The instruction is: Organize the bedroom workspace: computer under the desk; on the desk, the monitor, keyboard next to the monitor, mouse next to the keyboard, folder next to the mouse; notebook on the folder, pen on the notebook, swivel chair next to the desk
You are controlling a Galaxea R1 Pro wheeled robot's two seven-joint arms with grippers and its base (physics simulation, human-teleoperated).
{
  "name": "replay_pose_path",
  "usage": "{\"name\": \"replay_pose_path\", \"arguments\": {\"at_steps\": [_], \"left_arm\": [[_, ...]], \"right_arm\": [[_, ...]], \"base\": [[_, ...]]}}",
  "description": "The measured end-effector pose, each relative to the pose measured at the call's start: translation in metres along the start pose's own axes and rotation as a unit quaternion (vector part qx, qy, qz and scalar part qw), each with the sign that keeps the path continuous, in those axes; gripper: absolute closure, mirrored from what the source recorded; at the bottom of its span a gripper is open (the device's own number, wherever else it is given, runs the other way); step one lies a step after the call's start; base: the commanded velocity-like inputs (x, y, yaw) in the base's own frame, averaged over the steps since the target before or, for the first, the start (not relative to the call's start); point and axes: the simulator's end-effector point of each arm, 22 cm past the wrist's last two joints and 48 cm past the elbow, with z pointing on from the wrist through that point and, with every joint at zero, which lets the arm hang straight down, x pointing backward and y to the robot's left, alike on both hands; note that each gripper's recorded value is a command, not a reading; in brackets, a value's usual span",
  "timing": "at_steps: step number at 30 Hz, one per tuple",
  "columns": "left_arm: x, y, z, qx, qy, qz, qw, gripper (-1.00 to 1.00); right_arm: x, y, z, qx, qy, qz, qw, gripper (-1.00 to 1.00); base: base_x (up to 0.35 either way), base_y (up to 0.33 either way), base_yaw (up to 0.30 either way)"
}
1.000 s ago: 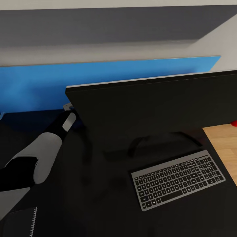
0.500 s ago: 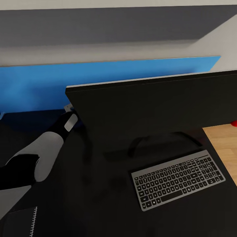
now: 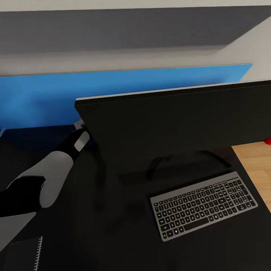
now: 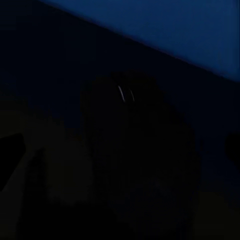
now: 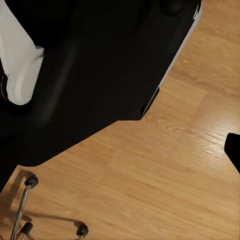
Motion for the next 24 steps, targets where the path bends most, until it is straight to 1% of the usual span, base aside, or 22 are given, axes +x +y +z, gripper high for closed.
{"name": "replay_pose_path", "arguments": {"at_steps": [12,19,24], "left_arm": [[0.013,0.001,0.002,0.002,0.015,0.004,0.9999,-1.00],[0.014,0.001,0.002,0.003,0.015,0.009,0.9998,-1.00],[0.014,0.000,0.002,0.005,0.016,0.009,0.9998,-1.00]], "right_arm": [[0.001,0.000,-0.001,0.000,-0.001,-0.001,1.0000,-1.00],[-0.001,0.001,-0.002,0.000,-0.006,-0.004,1.0000,-1.00],[-0.002,0.001,-0.002,0.000,-0.009,-0.005,1.0000,-1.00]], "base": [[0.000,0.000,0.000],[0.000,0.000,0.000],[0.000,0.000,0.000]]}}
